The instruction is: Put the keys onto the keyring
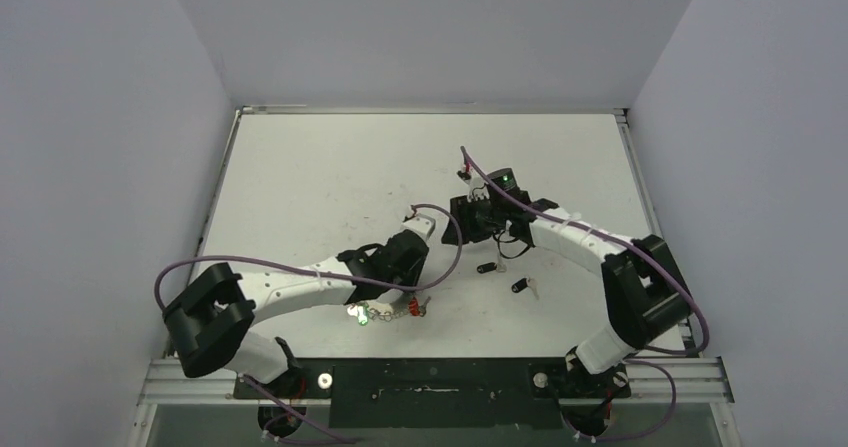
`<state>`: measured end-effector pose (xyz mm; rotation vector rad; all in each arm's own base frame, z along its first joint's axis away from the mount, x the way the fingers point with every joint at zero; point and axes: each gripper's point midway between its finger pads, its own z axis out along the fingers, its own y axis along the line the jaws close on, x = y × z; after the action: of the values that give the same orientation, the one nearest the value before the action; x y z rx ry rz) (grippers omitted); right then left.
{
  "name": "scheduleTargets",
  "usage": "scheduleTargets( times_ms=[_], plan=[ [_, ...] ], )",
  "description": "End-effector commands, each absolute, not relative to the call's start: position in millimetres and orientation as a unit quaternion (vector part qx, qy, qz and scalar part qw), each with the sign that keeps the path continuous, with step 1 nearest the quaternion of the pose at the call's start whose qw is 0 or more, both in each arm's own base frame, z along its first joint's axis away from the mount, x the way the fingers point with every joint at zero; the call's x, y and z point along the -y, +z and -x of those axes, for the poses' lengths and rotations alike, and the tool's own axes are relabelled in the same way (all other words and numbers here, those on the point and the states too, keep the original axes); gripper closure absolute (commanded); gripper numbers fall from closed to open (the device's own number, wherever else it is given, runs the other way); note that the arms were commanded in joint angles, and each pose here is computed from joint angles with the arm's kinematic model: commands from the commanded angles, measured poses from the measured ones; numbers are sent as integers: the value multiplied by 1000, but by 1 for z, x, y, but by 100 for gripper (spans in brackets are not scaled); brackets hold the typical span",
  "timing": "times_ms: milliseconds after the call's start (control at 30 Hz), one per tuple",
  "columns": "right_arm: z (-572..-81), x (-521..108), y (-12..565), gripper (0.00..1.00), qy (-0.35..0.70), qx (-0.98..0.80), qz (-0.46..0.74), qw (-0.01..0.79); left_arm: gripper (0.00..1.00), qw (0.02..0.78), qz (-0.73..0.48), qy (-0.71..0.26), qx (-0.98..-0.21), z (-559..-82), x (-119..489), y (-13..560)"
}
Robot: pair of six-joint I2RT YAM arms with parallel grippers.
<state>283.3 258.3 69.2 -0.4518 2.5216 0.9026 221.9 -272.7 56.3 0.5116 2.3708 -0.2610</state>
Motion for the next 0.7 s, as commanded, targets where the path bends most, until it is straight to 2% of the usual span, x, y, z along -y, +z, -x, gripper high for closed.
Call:
scheduleTargets(
  times_ms=[0, 167, 300, 467, 667],
  plan=[
    [-297, -276, 133, 56, 314, -816, 306, 376, 72, 370, -157, -156, -902, -227, 265, 77],
    [-260, -292, 144, 52, 239, -674, 548, 434, 72, 361, -78, -244, -897, -232, 246, 81],
    [-228, -289, 123, 49, 183, -536, 706, 425, 72, 383, -28, -289, -877, -240, 225, 93],
    [-234, -279, 97, 48, 117, -486, 762, 411, 72, 421, 11, -310, -852, -242, 193, 105],
    [-239, -290, 72, 53, 115, -450, 795, 391, 75, 487, 38, -338, -805, -237, 173, 121]
  ],
)
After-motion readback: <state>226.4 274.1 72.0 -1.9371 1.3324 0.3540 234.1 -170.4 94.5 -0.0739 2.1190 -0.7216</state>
